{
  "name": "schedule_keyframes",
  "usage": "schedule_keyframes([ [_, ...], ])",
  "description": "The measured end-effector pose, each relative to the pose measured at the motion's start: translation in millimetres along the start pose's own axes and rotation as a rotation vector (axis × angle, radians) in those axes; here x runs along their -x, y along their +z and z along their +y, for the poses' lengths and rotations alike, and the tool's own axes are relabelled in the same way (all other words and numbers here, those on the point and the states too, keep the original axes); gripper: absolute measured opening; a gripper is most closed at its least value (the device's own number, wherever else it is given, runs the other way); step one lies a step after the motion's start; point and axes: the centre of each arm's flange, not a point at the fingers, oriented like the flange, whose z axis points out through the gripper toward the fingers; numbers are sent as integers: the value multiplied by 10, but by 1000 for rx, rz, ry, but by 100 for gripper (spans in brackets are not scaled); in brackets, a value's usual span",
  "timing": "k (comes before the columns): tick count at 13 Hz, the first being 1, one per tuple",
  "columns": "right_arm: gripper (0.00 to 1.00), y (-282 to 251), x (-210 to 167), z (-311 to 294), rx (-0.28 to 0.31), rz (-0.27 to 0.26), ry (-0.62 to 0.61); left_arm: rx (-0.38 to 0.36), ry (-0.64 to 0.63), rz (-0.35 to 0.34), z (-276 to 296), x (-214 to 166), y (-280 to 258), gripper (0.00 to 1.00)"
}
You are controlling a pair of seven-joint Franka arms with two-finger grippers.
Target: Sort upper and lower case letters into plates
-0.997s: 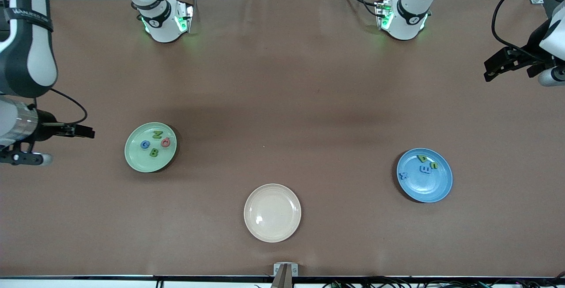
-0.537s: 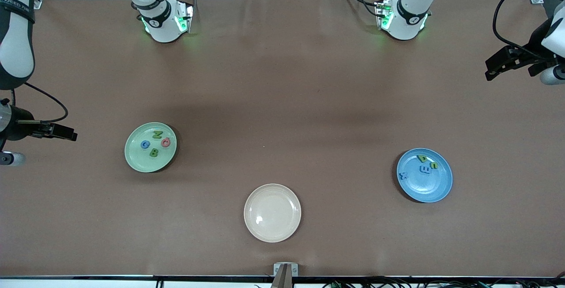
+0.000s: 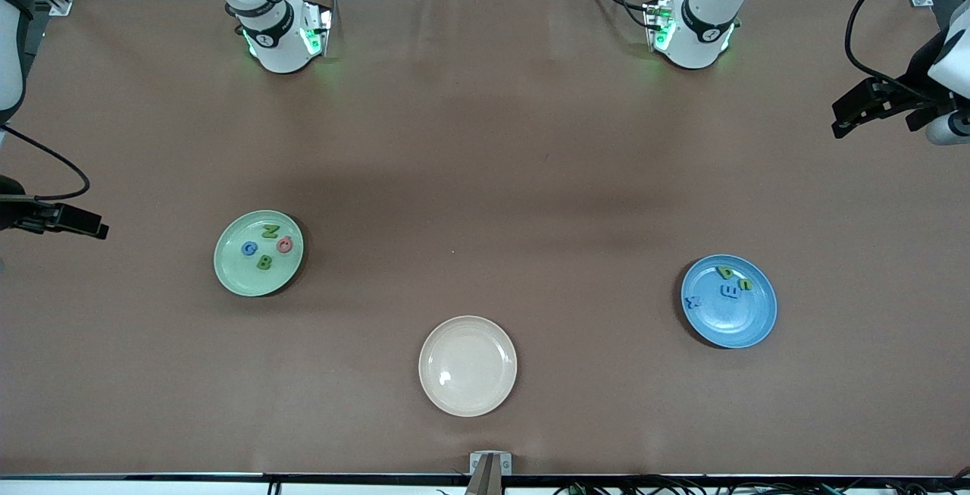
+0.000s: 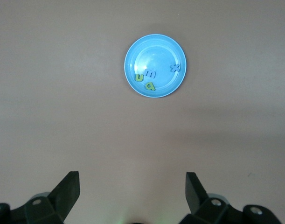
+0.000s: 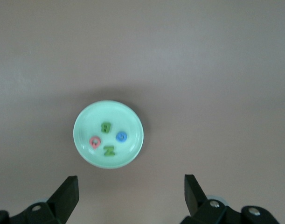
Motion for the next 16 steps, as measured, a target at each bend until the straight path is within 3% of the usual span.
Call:
schedule_keyframes([
  [3, 100, -6, 52, -22, -2, -34, -4, 0, 4, 1, 22, 3, -6, 100],
  [16, 100, -368, 551, -188, -16, -14, -39, 0, 2, 1, 9, 0, -6, 100],
])
